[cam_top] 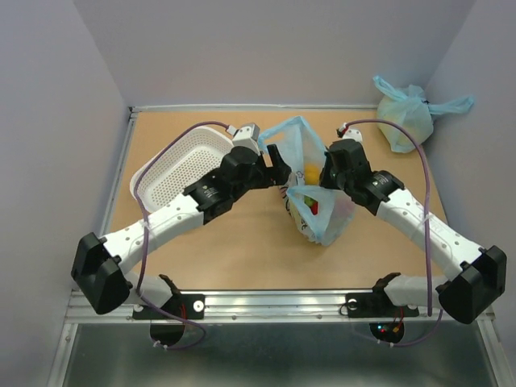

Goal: Untie the knot of the plastic bag and take out the fruit

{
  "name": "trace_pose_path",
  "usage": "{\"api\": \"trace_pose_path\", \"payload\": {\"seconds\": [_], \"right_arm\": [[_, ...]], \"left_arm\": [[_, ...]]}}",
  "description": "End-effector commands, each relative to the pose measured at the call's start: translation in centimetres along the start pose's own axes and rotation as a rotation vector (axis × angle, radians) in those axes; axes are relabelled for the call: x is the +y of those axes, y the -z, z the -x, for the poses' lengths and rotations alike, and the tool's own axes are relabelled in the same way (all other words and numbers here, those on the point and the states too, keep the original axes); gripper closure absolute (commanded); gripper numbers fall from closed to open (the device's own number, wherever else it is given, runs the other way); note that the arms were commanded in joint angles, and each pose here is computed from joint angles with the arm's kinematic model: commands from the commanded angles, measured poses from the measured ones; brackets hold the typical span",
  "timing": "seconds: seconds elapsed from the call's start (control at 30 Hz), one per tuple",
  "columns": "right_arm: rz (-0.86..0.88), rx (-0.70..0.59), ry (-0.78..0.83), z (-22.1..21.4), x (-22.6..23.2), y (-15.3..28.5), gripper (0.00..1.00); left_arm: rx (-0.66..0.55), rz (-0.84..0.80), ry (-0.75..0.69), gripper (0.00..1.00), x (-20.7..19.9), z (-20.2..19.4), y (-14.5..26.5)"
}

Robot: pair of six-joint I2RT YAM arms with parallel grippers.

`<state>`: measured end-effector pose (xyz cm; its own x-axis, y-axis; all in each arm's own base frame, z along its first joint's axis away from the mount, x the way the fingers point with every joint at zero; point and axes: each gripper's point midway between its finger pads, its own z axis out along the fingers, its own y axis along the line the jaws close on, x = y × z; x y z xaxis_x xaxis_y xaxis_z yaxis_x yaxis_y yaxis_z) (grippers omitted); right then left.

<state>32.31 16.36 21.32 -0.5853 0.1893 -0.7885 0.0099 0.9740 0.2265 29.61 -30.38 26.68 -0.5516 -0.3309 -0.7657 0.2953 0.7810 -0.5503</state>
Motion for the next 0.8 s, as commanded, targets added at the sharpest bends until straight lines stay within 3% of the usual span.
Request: {"api": "trace_pose_path", "payload": {"seconds": [0.0,0.3,0.5,0.57,0.67,0.77], "right_arm": [[0.083,-0.07,-0.033,1.7,1.7,0.8,1.0],[0.096,-0.084,-0.021,1.7,1.8,1.1,1.0],[0.12,-0.091,-0.011,2.0,2.4,1.3,1.0],[0.109,-0.104,-0.005,2.3,2.2,1.3,1.0],[0.069,-0.127,0.017,2.6,1.2,1.4,0.99],[-0.008,-0.156,0.04,2.7,-0.6,1.4,1.0]], "left_arm": [[-0.083,-0.032,0.051,0.06,-1.9,2.0,-1.0],[-0.042,-0.108,0.058,0.06,-5.2,0.6,-2.6],[0.011,-0.003,0.009,0.07,-2.5,-3.3,-5.2],[0.036,0.067,-0.015,0.12,-0.1,-5.3,-6.0],[0.043,0.201,-0.039,0.28,4.4,-7.8,-6.4],[0.087,0.293,-0.031,0.55,8.7,-10.3,-6.2]]}}
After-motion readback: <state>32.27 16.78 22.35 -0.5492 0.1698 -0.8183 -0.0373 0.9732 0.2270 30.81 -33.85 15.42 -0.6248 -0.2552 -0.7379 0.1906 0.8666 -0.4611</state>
